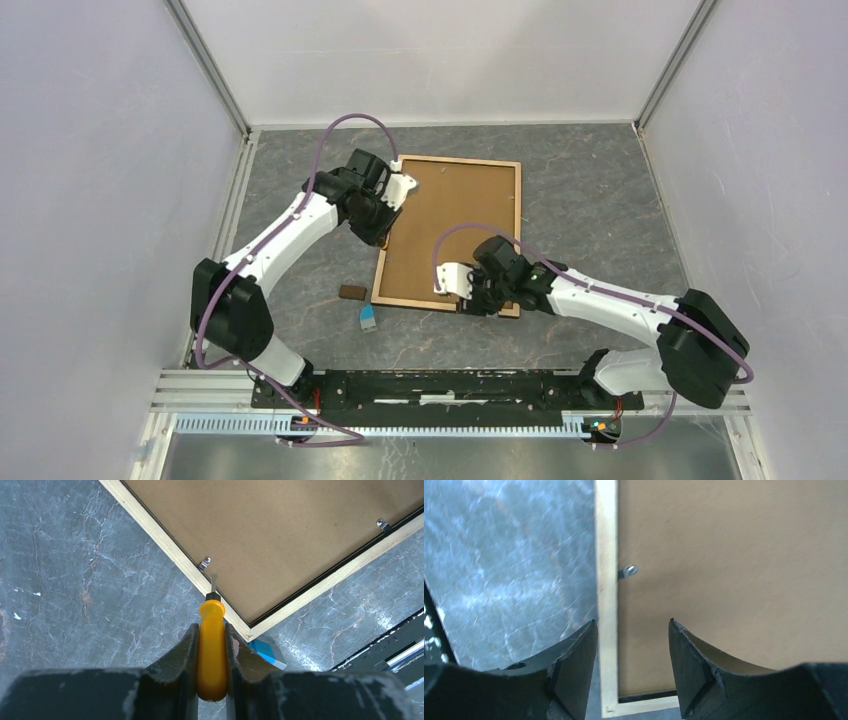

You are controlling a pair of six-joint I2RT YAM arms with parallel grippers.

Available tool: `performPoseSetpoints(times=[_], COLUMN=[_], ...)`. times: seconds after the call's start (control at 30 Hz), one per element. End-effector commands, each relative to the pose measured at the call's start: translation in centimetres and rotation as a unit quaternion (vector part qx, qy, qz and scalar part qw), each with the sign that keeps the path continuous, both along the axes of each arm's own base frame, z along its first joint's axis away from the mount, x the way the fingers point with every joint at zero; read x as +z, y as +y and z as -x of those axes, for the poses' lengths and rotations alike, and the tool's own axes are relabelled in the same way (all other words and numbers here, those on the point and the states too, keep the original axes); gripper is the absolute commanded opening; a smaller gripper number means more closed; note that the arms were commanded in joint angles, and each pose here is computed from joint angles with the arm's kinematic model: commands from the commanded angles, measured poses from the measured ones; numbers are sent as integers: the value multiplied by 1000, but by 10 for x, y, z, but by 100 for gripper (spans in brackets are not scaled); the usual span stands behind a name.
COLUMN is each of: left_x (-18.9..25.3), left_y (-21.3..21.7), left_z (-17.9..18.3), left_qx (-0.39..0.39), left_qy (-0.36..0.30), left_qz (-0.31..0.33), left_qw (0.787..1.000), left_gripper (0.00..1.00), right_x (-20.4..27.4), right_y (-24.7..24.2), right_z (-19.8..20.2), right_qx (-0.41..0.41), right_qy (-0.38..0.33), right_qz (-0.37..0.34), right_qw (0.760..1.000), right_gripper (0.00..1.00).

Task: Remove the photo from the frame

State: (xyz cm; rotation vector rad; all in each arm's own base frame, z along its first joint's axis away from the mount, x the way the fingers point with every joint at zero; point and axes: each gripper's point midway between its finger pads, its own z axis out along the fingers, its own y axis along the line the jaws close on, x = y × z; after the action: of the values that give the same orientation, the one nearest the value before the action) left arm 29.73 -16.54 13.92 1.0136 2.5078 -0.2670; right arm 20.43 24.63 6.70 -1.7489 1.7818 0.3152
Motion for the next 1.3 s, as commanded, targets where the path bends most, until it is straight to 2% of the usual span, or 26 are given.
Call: performPoseSetpoints(times=[0.0,0.13,0.37,0.6,1.27], left_x=[3,5,2,-1,-9], left_y=[-3,-6,-2,1,-9], left_z=[-10,-13,-10,-13,-40], left_qx=[-21,-21,-28,-29,-51], left_qy=[-32,-34,-33,-36,-72], left_qz=[-18,-17,-32,-45,-92], left_qw=[999,999,999,998,992], left_gripper=[2,2,2,2,2], right_x=[-18,-32,-50,-55,-59], right_y=[-16,-23,-15,-2,6], right_z=[23,24,25,8,0], right_qx=[27,21,-4,-53,-68], right_qy=[24,24,56,62,72], right_qz=[20,32,27,23,19], right_qw=[999,999,998,996,995], right_gripper=[60,58,46,35,26])
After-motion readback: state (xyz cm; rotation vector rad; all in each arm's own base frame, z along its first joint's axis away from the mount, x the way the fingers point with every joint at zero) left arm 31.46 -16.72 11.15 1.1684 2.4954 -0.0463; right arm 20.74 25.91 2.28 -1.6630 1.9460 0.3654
